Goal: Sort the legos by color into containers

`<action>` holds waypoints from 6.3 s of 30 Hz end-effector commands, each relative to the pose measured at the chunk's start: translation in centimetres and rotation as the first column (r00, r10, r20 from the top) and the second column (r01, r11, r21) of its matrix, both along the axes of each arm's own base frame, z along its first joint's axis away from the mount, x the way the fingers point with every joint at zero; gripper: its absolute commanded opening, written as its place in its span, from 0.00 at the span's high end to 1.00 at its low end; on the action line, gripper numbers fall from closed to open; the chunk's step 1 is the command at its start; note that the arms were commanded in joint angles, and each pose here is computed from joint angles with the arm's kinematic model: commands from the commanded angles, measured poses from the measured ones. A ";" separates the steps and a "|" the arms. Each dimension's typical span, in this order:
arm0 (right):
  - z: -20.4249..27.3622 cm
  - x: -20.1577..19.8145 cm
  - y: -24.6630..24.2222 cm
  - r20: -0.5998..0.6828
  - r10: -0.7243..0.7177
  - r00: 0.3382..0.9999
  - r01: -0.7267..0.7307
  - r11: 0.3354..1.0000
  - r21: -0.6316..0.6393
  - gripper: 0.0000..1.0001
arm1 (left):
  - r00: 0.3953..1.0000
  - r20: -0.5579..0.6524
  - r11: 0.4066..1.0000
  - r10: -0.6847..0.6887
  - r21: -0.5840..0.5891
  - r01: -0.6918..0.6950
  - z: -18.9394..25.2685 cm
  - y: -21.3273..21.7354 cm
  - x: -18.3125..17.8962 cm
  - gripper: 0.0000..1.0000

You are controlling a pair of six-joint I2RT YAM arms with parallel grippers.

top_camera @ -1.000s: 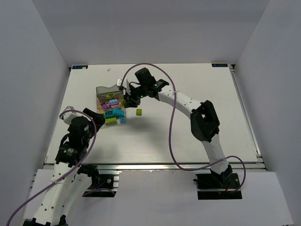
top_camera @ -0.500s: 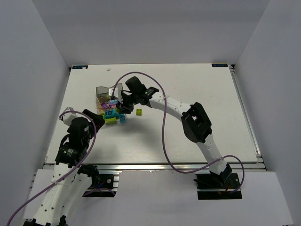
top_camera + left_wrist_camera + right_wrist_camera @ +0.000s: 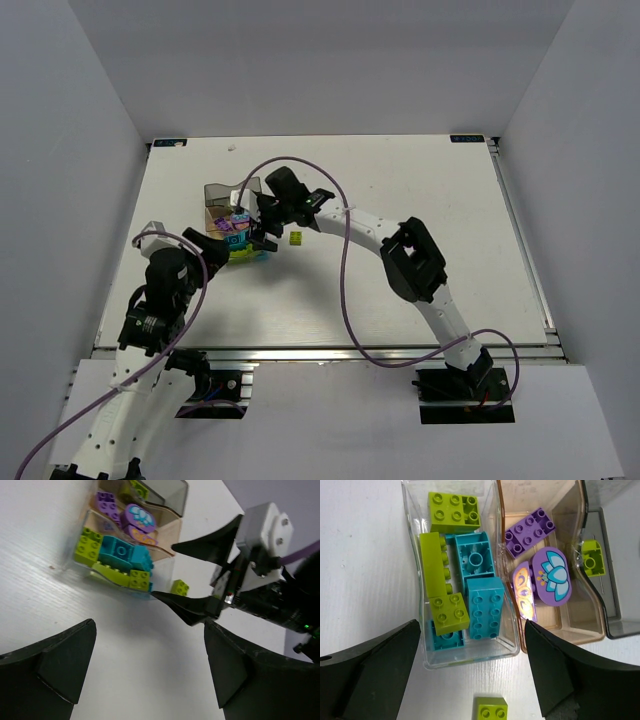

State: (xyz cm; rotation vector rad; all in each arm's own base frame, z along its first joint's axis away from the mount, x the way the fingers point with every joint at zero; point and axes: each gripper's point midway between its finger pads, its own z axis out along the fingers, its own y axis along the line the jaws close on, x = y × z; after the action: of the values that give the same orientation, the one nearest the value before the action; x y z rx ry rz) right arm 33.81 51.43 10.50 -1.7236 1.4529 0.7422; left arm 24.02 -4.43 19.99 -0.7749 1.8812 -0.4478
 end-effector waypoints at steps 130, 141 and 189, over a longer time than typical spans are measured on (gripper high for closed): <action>7.2 1.1 -32.6 -0.405 -0.490 0.772 0.567 0.819 0.090 0.57 | 0.916 -0.368 0.892 -0.158 0.345 0.292 -7.1 -7.1 14.3 0.02; 8.2 2.1 -33.5 -0.320 -0.517 0.794 0.564 0.823 0.068 0.49 | 0.962 -0.187 0.925 -0.201 0.286 0.249 -0.2 -7.3 12.9 0.02; 12.6 6.6 -47.0 -0.243 -0.891 0.384 0.923 0.379 0.069 0.11 | 0.949 0.125 0.942 -0.289 0.212 0.259 7.4 -6.6 6.9 0.02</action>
State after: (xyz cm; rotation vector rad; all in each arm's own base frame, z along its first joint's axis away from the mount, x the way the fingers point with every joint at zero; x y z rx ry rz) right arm 39.69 4.29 21.40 -0.4258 2.0934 0.3435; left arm 31.06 -11.15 25.99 -0.3362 1.9016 -0.4554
